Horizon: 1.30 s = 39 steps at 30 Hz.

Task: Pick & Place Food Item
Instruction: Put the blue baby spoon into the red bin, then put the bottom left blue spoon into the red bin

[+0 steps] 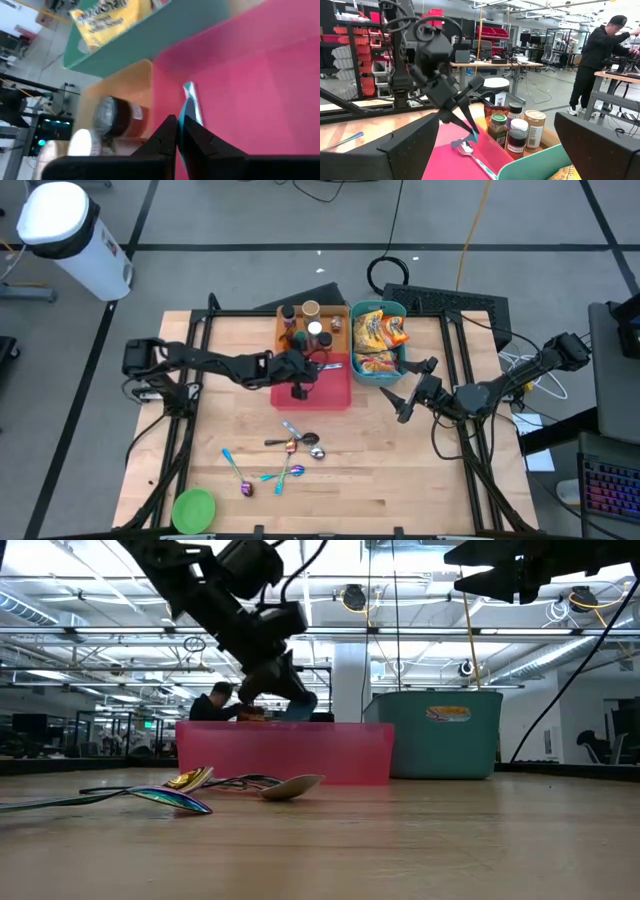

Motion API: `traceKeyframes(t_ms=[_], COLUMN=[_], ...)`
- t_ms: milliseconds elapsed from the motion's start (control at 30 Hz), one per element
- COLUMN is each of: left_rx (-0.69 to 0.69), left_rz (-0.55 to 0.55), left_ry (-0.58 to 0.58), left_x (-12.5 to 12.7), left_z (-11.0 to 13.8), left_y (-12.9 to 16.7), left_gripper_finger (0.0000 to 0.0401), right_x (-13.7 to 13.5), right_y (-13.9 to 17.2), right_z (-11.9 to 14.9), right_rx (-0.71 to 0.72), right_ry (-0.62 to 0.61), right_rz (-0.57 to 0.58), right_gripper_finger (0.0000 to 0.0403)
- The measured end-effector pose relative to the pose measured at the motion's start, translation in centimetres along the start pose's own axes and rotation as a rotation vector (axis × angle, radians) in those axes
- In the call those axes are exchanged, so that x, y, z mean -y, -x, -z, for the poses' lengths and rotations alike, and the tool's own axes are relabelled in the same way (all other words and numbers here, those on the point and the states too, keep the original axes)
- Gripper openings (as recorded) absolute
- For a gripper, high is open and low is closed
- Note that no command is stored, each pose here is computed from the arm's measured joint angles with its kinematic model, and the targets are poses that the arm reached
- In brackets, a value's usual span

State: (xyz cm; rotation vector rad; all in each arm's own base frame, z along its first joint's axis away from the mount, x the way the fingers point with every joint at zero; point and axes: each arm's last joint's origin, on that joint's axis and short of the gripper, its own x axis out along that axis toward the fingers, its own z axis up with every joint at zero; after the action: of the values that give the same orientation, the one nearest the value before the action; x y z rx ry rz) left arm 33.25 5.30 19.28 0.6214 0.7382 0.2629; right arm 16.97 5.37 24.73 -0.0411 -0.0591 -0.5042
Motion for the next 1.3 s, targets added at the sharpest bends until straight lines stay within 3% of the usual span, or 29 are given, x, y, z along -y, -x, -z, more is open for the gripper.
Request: traceKeyframes(t_ms=[367,800,933,1100,1300], left_rx=[-0.008,0.045,0.071,0.113,0.069], left_rz=[0.041,-0.048,-0.051,0.028,0.332], left_ry=[0.118,0.229,0.26,0.353,0.513], left_x=[1.1,0.4,0.2,0.1,1.4], left_z=[0.5,-0.4,-1.5,-2.8,-2.6], left_y=[-1.5,-1.0,1.5,6.3,11.6], left_gripper_finger=[0.0021,0.0193,0.0219,0.0227,0.0227], right_x=[0.0,0.0,0.0,0.0,0.0], right_y=[0.0,0.0,0.0,0.0,0.0], right_z=[0.0,0.0,0.0,0.0,0.0], right_rx=[-0.002,-0.003,-0.003,-0.003,-0.002], right_ry=[0.005,0.005,0.005,0.004,0.004], right_rz=[0.0,0.001,0.001,0.001,0.0], right_gripper_finger=[0.0391,0.0391,0.0391,0.0391,0.0391])
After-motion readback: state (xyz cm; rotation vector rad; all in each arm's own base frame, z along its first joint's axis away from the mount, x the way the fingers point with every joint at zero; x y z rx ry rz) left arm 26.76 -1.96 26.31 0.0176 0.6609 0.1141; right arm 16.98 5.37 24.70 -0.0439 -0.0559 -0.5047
